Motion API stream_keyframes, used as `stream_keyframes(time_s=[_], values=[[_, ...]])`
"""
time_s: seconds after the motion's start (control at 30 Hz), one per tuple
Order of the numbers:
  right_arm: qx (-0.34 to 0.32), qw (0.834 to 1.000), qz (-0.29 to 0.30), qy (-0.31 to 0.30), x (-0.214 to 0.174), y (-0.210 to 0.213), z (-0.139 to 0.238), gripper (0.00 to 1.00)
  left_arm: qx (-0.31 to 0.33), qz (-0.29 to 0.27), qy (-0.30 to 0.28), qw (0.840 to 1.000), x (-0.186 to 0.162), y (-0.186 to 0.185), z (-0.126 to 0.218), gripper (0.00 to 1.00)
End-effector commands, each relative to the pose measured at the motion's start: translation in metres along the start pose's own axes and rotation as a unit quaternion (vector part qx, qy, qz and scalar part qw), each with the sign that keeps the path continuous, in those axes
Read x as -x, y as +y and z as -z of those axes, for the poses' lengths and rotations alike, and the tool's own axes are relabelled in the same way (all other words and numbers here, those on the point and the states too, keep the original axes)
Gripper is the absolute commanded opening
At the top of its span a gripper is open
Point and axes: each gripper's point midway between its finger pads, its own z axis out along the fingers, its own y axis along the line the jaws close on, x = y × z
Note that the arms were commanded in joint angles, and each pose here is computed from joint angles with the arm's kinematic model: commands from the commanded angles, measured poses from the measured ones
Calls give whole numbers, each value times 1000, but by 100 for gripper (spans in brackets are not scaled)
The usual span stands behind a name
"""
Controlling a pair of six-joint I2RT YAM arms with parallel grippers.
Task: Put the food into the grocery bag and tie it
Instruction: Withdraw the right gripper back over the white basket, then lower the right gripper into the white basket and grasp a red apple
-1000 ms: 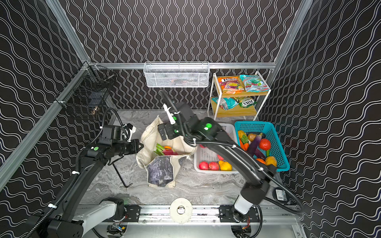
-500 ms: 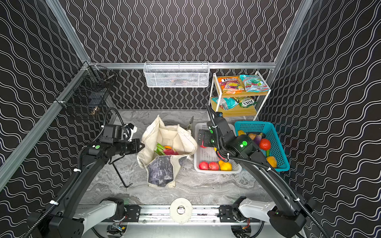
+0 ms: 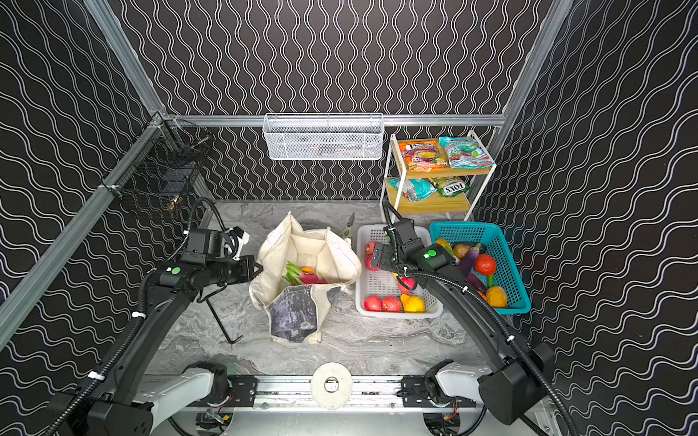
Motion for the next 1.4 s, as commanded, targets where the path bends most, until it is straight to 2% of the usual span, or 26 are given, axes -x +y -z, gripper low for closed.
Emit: stream_keyframes(time_s=[0.0, 0.2, 0.63, 1.37], values=[[12, 1000, -19, -12, 12, 1, -10, 99, 4, -3, 14, 1000, -5, 1, 1, 0], [-14, 998, -51, -14, 19, -18, -29, 99, 3, -10, 20, 1000, -3, 0, 1, 0], [-81, 995, -59, 27, -4, -61, -61, 99, 0, -20, 22, 1000, -5, 0, -1, 0], [-124, 985, -23, 121, -51, -92, -109, 99, 1, -23, 17, 1000, -3, 1, -2, 0]])
